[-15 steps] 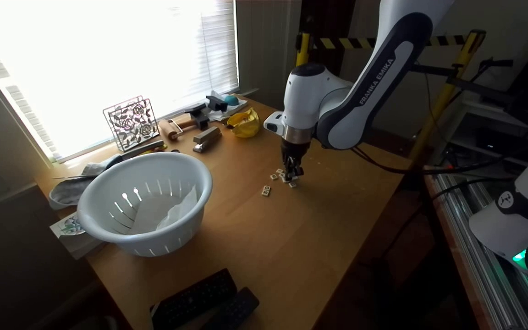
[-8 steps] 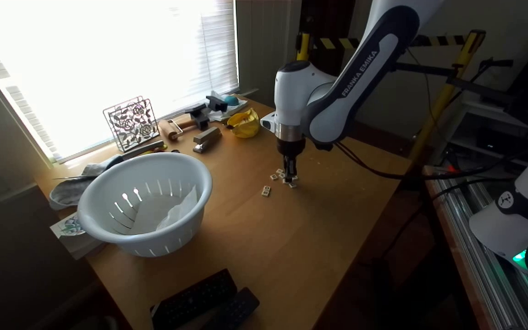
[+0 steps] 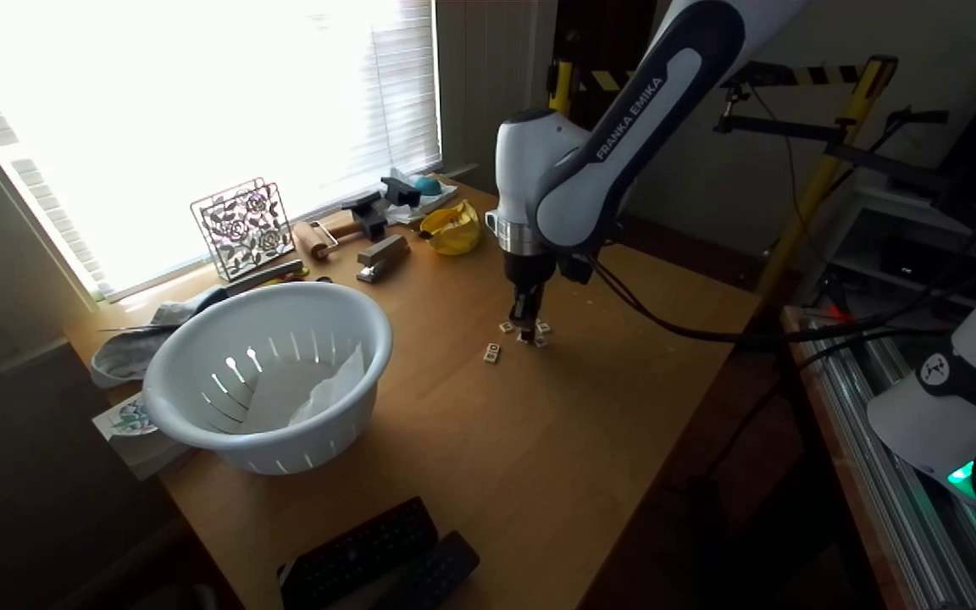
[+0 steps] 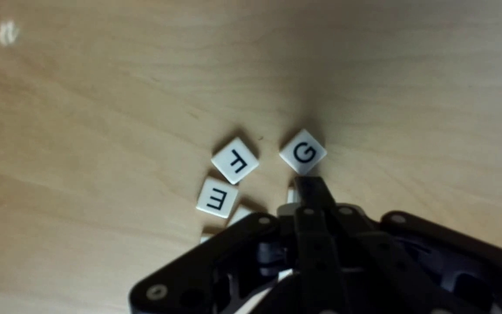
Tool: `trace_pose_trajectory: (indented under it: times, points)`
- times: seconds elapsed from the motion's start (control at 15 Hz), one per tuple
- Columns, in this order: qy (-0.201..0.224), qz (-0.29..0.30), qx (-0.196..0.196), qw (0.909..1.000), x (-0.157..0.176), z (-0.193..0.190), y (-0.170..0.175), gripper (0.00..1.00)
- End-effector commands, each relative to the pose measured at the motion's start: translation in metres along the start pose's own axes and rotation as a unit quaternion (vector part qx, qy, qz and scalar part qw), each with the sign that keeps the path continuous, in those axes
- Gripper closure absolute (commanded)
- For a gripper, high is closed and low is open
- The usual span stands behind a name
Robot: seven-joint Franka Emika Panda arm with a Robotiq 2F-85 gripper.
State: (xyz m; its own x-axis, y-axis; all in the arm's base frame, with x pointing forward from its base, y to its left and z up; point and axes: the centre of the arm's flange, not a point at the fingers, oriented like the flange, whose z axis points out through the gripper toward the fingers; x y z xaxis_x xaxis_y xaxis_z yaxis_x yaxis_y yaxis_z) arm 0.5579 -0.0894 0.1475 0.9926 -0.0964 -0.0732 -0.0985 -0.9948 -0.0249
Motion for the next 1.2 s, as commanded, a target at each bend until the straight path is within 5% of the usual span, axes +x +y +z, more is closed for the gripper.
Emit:
trace_pose_trajectory:
  times: [0.0, 1.13]
  points:
    - [-0.020, 0.078, 0.036, 0.9961, 0.013, 0.024, -0.004, 1.00]
    - [-0.036, 0.267, 0.065, 0.9608, 0.028, 0.028, 0.007, 1.00]
